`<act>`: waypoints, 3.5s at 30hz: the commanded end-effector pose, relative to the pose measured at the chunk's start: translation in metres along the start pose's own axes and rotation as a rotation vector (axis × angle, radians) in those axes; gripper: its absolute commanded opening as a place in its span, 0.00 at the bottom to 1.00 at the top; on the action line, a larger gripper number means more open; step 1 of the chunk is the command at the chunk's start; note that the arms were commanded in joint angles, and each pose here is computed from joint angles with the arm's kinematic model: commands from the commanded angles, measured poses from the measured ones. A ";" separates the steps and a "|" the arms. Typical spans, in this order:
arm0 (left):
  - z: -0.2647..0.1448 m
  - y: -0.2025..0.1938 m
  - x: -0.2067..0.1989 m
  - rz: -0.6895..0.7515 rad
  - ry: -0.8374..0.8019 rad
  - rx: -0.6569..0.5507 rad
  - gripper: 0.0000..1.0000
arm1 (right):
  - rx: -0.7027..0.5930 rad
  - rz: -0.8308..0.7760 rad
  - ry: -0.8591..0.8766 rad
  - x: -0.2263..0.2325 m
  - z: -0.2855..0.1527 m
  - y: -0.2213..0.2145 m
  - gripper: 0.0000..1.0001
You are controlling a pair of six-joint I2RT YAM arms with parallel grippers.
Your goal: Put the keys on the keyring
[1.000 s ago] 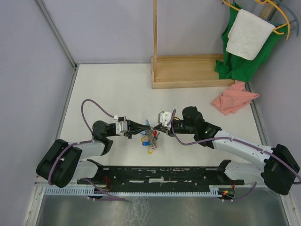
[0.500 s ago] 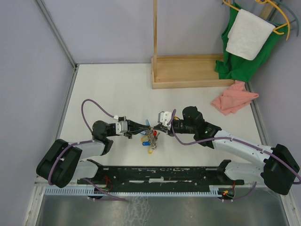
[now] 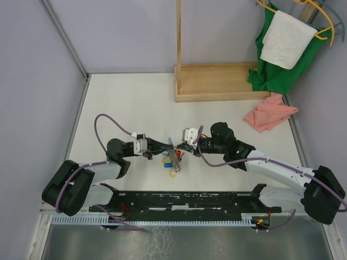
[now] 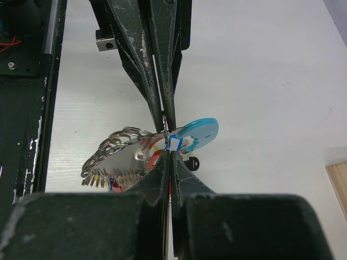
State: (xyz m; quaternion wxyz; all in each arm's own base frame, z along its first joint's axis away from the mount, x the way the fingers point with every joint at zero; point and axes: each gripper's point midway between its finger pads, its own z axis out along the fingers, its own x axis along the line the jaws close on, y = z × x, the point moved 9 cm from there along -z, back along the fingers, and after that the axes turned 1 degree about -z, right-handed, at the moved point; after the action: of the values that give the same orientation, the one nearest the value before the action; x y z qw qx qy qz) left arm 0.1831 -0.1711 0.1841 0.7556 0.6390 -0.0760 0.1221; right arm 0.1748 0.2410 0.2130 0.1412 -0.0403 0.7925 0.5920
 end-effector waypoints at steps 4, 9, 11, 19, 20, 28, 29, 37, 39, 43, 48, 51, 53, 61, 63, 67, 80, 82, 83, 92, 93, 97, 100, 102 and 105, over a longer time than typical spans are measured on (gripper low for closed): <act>0.004 0.017 0.006 0.064 0.014 -0.049 0.03 | -0.020 -0.009 -0.011 -0.002 0.001 0.007 0.01; 0.003 0.017 0.006 0.070 0.020 -0.049 0.03 | -0.019 -0.011 -0.006 -0.002 0.002 0.007 0.01; 0.003 0.017 0.006 0.072 0.022 -0.049 0.03 | -0.020 -0.010 -0.006 -0.002 0.002 0.008 0.01; 0.003 0.014 0.005 0.059 0.009 -0.040 0.03 | -0.056 -0.024 -0.017 -0.002 0.000 0.013 0.01; 0.003 0.014 0.005 0.057 0.007 -0.038 0.03 | -0.057 -0.024 -0.018 -0.002 0.000 0.012 0.01; 0.004 0.012 0.005 0.048 0.000 -0.032 0.03 | -0.071 -0.027 -0.018 -0.003 0.001 0.014 0.01; 0.004 0.012 0.005 0.048 -0.003 -0.033 0.03 | -0.071 -0.025 -0.020 -0.003 0.001 0.014 0.01; 0.003 0.016 0.005 0.063 0.012 -0.038 0.03 | -0.021 -0.010 -0.012 -0.002 0.002 0.006 0.01; 0.003 0.016 0.005 0.065 0.015 -0.038 0.03 | -0.006 -0.008 -0.011 -0.002 0.002 0.004 0.01; 0.003 0.016 0.005 0.064 0.015 -0.038 0.03 | 0.004 -0.010 -0.020 -0.002 0.001 0.003 0.01; 0.003 0.015 0.004 0.057 0.008 -0.034 0.03 | -0.021 -0.018 -0.021 -0.003 0.001 0.007 0.01; 0.003 0.014 0.004 0.054 0.008 -0.032 0.03 | -0.036 -0.020 -0.019 -0.002 0.000 0.009 0.01; 0.003 0.014 0.005 0.054 0.008 -0.032 0.03 | -0.045 -0.023 -0.017 -0.002 0.000 0.011 0.01; 0.004 0.014 0.005 0.049 0.007 -0.030 0.03 | -0.059 -0.029 -0.011 -0.002 -0.001 0.014 0.01; 0.004 0.014 0.005 0.049 0.008 -0.029 0.03 | -0.060 -0.029 -0.010 -0.002 -0.001 0.014 0.01; 0.004 0.013 0.005 0.049 0.010 -0.030 0.03 | -0.070 -0.029 -0.002 -0.001 -0.001 0.016 0.01; 0.004 0.014 0.006 0.058 0.022 -0.030 0.03 | -0.050 -0.020 -0.006 0.000 -0.002 0.011 0.01; 0.004 0.015 0.006 0.060 0.024 -0.032 0.03 | -0.048 -0.020 -0.006 0.000 -0.002 0.011 0.01; 0.004 0.015 0.006 0.060 0.024 -0.031 0.03 | -0.047 -0.018 -0.006 0.000 -0.002 0.011 0.01; 0.003 0.015 0.006 0.062 0.030 -0.033 0.03 | -0.032 -0.012 -0.002 -0.001 0.000 0.009 0.01; 0.003 0.015 0.006 0.062 0.030 -0.034 0.03 | -0.033 -0.011 -0.002 -0.001 0.000 0.010 0.01; 0.003 0.016 0.006 0.063 0.030 -0.034 0.03 | -0.036 -0.013 -0.003 -0.001 -0.001 0.011 0.01; 0.003 0.016 0.006 0.064 0.030 -0.035 0.03 | -0.034 -0.012 -0.001 -0.001 -0.001 0.011 0.01; 0.003 0.016 0.006 0.066 0.030 -0.035 0.03 | -0.027 -0.009 0.002 -0.001 0.000 0.010 0.01; 0.003 0.017 0.006 0.069 0.030 -0.038 0.03 | -0.021 -0.004 0.002 -0.001 0.001 0.009 0.01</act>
State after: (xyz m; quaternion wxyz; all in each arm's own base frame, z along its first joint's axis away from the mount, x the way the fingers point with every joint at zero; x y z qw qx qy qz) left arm 0.1815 -0.1707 0.1840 0.7536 0.6434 -0.0677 0.1164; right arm 0.1721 0.2397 0.2104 0.1359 -0.0387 0.7969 0.5873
